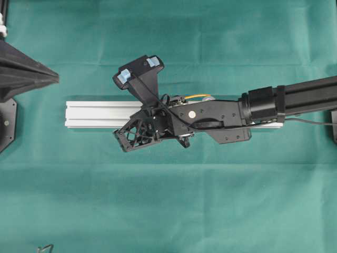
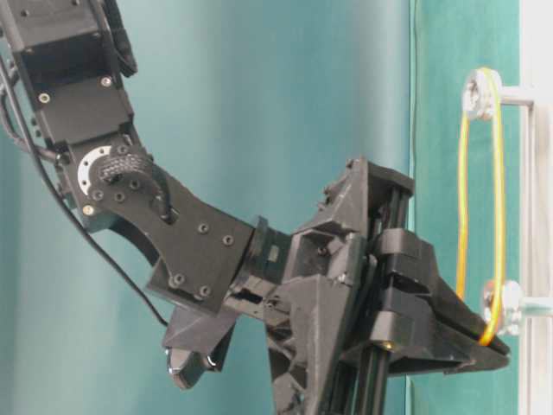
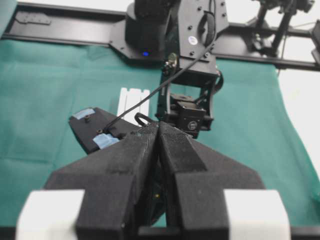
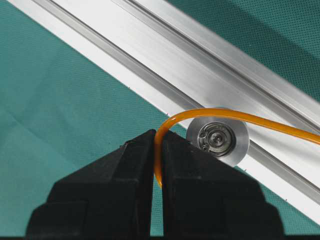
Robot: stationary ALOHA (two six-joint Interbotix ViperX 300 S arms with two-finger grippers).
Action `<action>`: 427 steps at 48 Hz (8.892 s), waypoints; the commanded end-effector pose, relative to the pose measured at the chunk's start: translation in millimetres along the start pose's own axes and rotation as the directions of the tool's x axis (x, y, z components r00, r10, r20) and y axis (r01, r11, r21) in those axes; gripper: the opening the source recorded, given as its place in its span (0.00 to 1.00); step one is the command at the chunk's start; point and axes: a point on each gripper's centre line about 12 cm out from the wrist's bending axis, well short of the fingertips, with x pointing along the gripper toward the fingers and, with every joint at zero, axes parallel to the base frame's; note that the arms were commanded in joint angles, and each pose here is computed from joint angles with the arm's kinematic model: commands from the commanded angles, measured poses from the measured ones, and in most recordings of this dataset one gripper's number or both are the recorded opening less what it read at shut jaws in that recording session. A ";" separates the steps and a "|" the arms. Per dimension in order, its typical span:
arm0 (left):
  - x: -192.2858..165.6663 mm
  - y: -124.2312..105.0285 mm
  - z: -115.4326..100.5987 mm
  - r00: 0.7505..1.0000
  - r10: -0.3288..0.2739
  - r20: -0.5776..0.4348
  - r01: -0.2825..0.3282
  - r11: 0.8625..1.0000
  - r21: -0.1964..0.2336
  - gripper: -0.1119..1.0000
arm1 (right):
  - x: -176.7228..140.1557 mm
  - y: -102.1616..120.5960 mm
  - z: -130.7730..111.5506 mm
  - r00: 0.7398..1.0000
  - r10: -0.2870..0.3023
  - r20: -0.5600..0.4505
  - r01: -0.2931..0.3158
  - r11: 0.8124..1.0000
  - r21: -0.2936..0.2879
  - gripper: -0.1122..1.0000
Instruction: Hook the rubber onto the shaft.
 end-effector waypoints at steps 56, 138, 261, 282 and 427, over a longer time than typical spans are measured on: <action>2.6 -2.0 4.2 1.000 -0.007 0.006 0.007 1.000 0.003 0.10 | -0.7 7.3 13.6 0.998 0.041 0.043 -0.040 0.999 -0.016 0.15; 1.1 -2.1 5.6 1.000 -0.008 0.012 0.008 1.000 0.002 0.10 | 12.9 0.6 2.4 1.000 0.008 0.021 -0.007 1.000 -0.027 0.15; -2.5 -2.0 3.7 1.000 -0.006 -0.010 0.006 1.000 0.006 0.10 | -26.1 -29.7 -21.2 0.996 -0.086 -0.001 0.084 0.981 -0.176 0.50; -2.5 -2.0 3.7 1.000 -0.006 -0.010 0.006 1.000 0.006 0.10 | -27.0 -33.6 -22.2 0.996 -0.091 -0.003 0.089 0.980 -0.177 0.50; -4.9 -1.7 2.0 1.000 -0.003 -0.031 0.003 1.000 0.006 0.10 | -163.5 -36.3 2.6 0.995 -0.053 0.089 0.082 0.924 -0.374 0.95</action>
